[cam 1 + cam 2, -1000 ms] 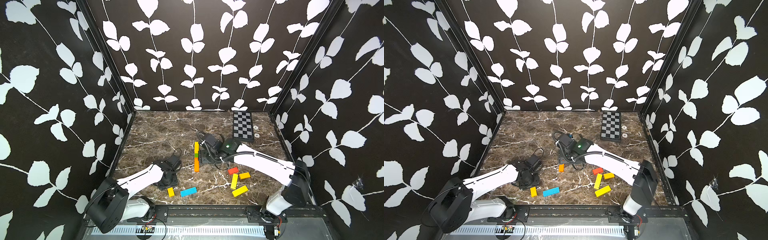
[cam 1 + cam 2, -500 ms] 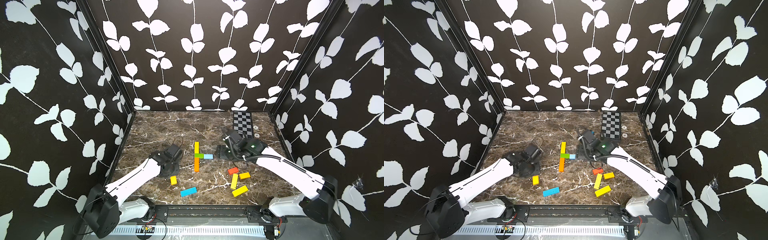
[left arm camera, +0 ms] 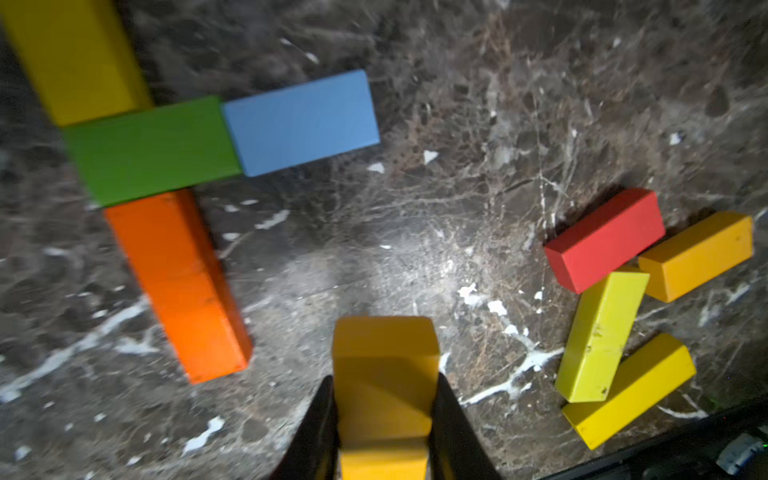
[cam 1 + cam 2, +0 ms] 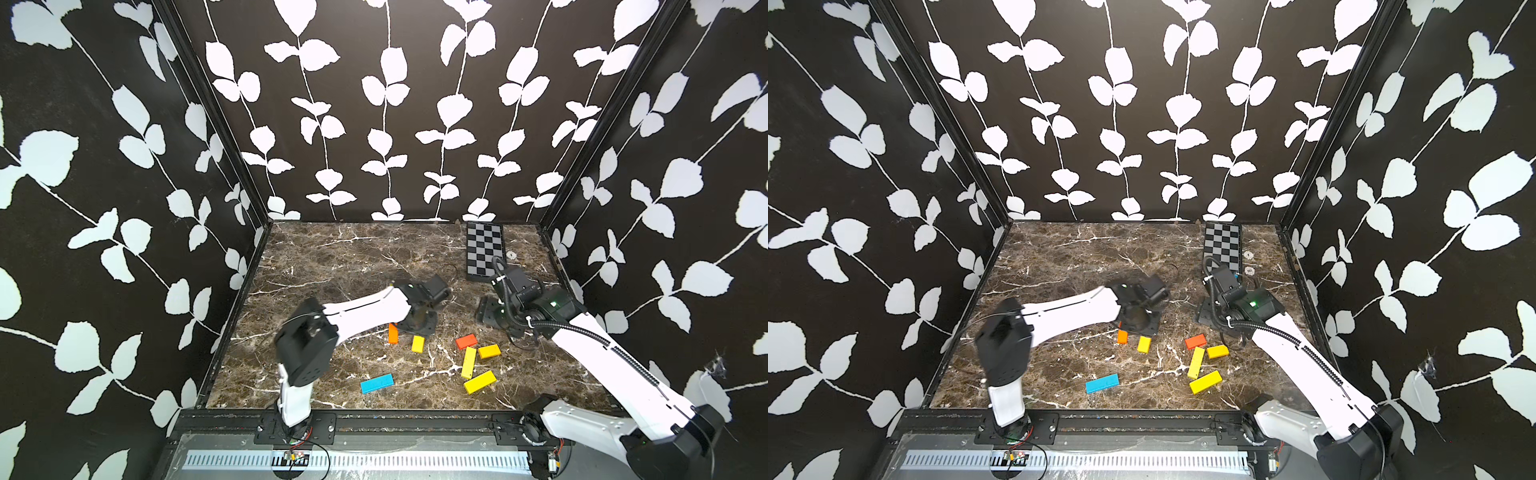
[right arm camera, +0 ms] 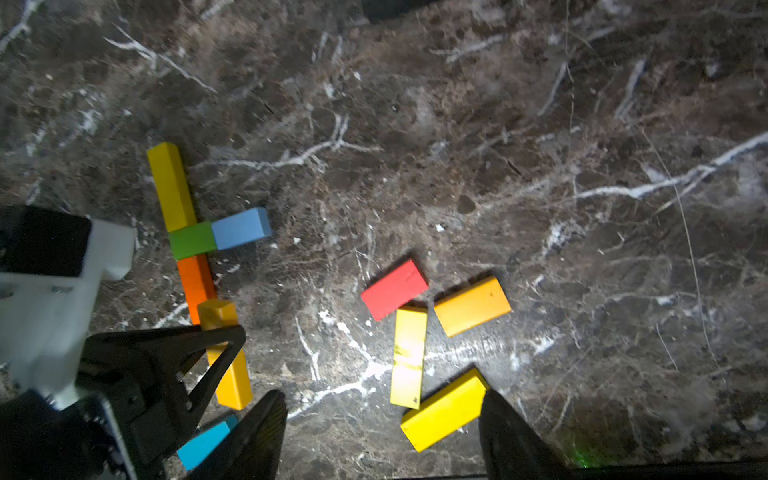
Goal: Assemble the letter h with building blocks
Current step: Place the building block at the center of the board.
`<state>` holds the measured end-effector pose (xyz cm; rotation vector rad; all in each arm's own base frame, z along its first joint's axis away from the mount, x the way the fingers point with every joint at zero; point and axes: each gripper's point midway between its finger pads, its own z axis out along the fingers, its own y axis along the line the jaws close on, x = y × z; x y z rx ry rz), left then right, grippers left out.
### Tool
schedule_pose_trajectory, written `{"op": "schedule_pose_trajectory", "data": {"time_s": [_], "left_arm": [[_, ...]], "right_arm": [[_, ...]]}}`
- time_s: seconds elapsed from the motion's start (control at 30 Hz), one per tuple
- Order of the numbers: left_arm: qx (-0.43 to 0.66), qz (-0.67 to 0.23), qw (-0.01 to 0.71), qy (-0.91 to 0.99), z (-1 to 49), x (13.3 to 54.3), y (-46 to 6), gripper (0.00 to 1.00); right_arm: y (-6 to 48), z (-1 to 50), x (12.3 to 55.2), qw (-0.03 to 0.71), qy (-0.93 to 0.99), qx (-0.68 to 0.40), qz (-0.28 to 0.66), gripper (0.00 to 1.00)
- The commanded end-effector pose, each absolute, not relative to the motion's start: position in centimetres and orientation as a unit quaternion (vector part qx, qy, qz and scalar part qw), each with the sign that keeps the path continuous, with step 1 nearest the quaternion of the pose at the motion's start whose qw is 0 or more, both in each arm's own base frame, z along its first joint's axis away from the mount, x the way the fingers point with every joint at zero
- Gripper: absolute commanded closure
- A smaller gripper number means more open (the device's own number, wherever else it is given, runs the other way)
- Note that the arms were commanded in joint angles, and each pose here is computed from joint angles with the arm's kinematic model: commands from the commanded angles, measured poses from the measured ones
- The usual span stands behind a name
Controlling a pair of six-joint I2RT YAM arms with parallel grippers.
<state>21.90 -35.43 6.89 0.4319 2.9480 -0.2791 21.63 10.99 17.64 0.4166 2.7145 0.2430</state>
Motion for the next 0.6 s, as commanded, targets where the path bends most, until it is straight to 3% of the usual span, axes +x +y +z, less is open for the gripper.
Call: {"op": "schedule_pose_trajectory", "data": {"time_s": [0.0,0.07,0.13,0.27,0.57], "left_arm": [[0.153,-0.112,0.07,0.979,7.0,21.9,-37.0,1.0],[0.152,-0.116,0.063,0.98,6.1,21.8,-37.5,0.94],[0.15,-0.116,0.062,0.98,5.8,21.9,-37.6,0.77],[0.156,-0.118,0.079,0.977,6.9,22.3,-37.6,0.53],[0.173,-0.109,0.205,0.957,17.1,23.5,-32.3,0.36]], "right_arm": [[9.7,16.2,20.4,0.171,0.971,0.156,0.057,0.29],[9.3,15.6,20.1,0.167,0.972,0.159,0.047,0.29],[9.4,15.1,19.9,0.163,0.972,0.16,0.043,0.29],[10.6,14.5,20.0,0.158,0.976,0.147,0.031,0.26],[16.4,13.0,20.9,0.174,0.974,0.139,0.037,0.21]]}}
